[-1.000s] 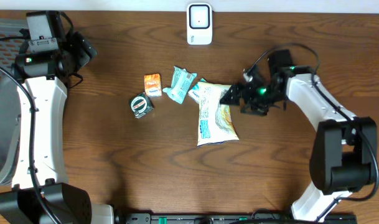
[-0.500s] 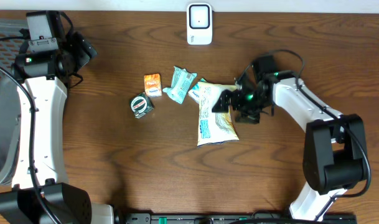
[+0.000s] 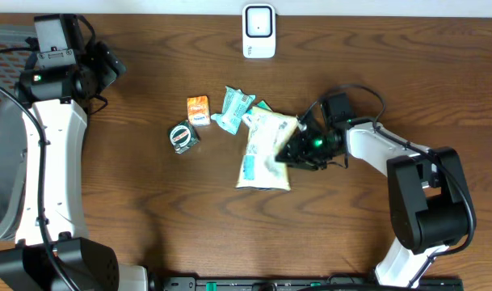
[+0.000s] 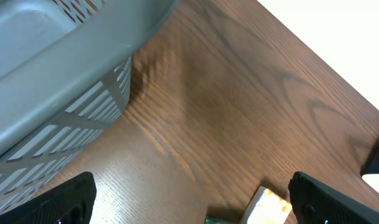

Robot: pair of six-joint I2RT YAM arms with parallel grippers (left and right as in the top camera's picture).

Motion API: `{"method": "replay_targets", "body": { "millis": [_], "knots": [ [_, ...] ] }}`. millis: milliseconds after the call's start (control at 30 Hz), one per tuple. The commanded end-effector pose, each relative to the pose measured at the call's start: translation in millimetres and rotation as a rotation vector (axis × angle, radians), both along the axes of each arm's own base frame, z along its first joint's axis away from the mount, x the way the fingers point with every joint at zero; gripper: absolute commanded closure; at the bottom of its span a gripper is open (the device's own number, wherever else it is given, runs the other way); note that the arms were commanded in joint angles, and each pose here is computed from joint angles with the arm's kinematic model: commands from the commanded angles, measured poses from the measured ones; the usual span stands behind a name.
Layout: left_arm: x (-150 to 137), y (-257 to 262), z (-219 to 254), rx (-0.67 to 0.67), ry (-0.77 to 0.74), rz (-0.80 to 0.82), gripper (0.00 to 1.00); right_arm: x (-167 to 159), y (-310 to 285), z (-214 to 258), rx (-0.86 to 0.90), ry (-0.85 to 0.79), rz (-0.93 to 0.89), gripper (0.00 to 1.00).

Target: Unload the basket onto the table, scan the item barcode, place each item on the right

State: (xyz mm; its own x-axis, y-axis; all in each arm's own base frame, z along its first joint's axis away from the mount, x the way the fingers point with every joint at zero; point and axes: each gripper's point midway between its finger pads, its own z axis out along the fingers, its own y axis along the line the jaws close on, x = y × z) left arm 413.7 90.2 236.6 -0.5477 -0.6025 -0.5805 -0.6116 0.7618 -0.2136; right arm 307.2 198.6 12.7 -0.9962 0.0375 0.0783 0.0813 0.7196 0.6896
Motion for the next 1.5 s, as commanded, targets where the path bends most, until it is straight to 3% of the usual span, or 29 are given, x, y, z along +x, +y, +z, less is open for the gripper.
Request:
{"method": "replay_targets", "body": {
  "millis": [0,167,300,333,433,533,567,1000,1167,1367,1467],
  "knots": [
    [1,2,6,0.003,-0.016,0.021,0.02,-2,-1,-4,-0.003,0.010,-0.003,0.99],
    [2,2,6,0.003,-0.016,0.021,0.02,18,-11,4,0.009,-0.031,-0.044,0.99],
    [2,2,6,0.003,-0.016,0.021,0.02,36,-10,41,0.091,-0.103,-0.050,0.98],
    [2,2,6,0.003,-0.016,0.021,0.02,39,-10,51,0.098,-0.118,-0.050,0.90],
    [2,2,6,0.003,-0.016,0.021,0.02,44,-11,75,0.079,-0.157,-0.053,0.45],
    [1,2,6,0.003,-0.016,0.021,0.02,42,-14,83,0.001,-0.157,-0.076,0.08],
    [1,2,6,0.003,-0.016,0.021,0.02,39,-14,81,-0.019,-0.141,-0.088,0.01],
    [1,2,6,0.003,-0.016,0.021,0.02,1,20,18,-0.168,0.148,-0.141,0.01],
    [1,2,6,0.003,-0.016,0.021,0.02,1,21,-8,-0.164,0.203,-0.138,0.04],
    [1,2,6,0.003,-0.016,0.021,0.02,-3,24,-20,-0.130,0.253,-0.128,0.99],
    [1,2,6,0.003,-0.016,0.021,0.02,6,19,-9,-0.116,0.207,-0.130,0.99]
  ]
}}
